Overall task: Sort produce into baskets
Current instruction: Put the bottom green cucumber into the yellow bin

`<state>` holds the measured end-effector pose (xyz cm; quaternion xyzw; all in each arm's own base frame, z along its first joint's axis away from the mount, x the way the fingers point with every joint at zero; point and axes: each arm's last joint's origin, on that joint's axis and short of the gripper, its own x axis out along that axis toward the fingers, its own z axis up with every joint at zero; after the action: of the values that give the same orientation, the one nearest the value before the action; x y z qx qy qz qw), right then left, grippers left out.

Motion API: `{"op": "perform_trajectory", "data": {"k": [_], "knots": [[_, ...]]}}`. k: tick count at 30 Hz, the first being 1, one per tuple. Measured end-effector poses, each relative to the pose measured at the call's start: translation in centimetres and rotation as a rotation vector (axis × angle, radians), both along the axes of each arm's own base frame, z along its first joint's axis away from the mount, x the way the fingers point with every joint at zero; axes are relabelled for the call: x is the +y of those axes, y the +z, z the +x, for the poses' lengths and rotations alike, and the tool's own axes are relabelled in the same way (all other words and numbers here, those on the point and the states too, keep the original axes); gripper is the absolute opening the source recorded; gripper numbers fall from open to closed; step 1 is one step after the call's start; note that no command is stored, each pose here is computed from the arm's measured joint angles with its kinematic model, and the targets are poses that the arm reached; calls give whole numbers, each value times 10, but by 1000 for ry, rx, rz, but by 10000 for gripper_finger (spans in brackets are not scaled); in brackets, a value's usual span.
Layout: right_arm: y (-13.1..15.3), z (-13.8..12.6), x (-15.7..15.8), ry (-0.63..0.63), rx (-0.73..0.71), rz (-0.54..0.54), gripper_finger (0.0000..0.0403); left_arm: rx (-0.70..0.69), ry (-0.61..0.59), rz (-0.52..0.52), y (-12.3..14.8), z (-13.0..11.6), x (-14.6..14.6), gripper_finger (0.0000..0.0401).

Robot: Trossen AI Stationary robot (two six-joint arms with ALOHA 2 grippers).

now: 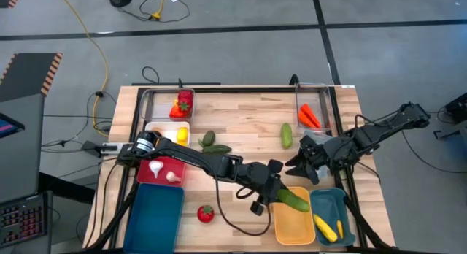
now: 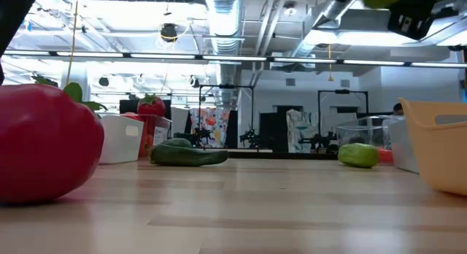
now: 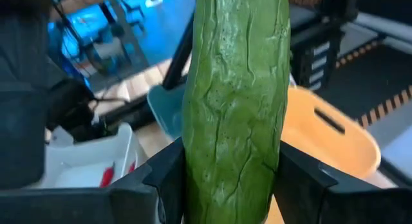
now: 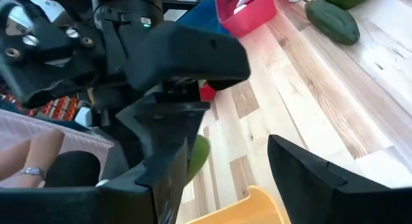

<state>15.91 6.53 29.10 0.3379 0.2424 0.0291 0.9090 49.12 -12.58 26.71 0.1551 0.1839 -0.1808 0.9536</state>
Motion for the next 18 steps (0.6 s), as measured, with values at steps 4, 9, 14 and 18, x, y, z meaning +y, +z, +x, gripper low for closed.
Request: {"op": "perform_trajectory", "data": {"k": [4,9,14,18], "knots": [[0,0,0,1,-1,0,244,-38,-6,-38,-5,6,-5,178],[0,-2,0,15,4,-3,244,-33,-92,-77,-29,14,-14,178],[3,-2,0,6,-26,3,244,-21,-111,-82,-44,19,-17,178],[4,-2,-2,-9,-33,0,244,-4,-111,-84,-59,23,-19,178]]}}
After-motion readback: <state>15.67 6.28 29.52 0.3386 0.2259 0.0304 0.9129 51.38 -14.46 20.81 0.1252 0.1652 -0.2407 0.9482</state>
